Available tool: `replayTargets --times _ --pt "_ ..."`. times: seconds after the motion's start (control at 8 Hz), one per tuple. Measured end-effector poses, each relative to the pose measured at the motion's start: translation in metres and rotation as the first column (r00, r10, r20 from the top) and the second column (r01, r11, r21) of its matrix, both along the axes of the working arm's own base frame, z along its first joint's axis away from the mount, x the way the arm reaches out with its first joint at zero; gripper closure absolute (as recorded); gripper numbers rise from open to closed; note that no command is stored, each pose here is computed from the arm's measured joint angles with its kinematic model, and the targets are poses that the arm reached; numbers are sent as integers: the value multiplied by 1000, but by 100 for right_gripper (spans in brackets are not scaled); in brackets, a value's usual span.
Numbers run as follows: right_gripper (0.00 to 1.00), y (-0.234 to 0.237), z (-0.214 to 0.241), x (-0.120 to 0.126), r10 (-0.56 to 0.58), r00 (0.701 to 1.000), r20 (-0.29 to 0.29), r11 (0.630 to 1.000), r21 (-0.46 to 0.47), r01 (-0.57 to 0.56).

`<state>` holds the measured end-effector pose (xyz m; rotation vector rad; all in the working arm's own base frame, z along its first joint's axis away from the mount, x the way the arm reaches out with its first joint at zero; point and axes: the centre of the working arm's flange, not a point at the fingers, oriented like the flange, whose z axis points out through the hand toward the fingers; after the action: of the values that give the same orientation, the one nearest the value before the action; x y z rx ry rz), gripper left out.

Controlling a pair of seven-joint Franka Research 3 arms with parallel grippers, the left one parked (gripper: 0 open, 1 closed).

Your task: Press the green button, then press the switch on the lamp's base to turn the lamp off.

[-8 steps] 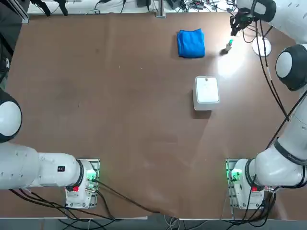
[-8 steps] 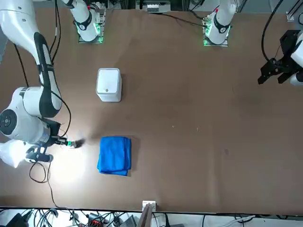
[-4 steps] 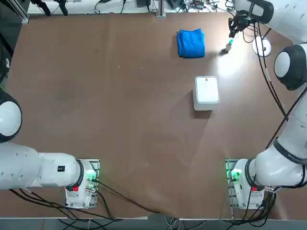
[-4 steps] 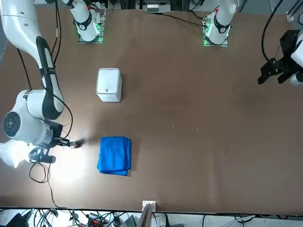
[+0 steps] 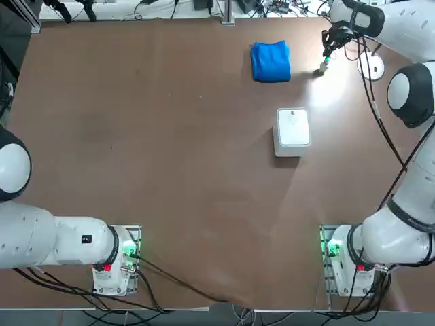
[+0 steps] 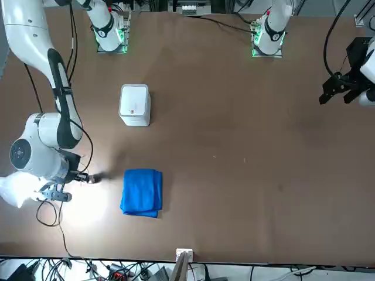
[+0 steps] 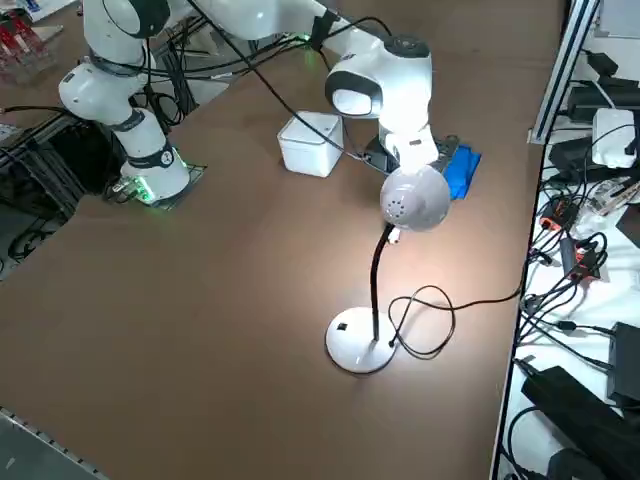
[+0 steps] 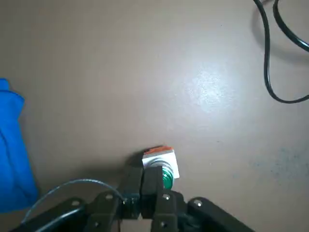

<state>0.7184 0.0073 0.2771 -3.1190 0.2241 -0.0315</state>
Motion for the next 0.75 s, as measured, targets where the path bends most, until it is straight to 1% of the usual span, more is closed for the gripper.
replayTargets --times 0.5,0.75 --pt "99 0 -2 0 -1 1000 7 1000 0 1" --pt "99 0 -5 -1 -2 1000 30 1000 0 2"
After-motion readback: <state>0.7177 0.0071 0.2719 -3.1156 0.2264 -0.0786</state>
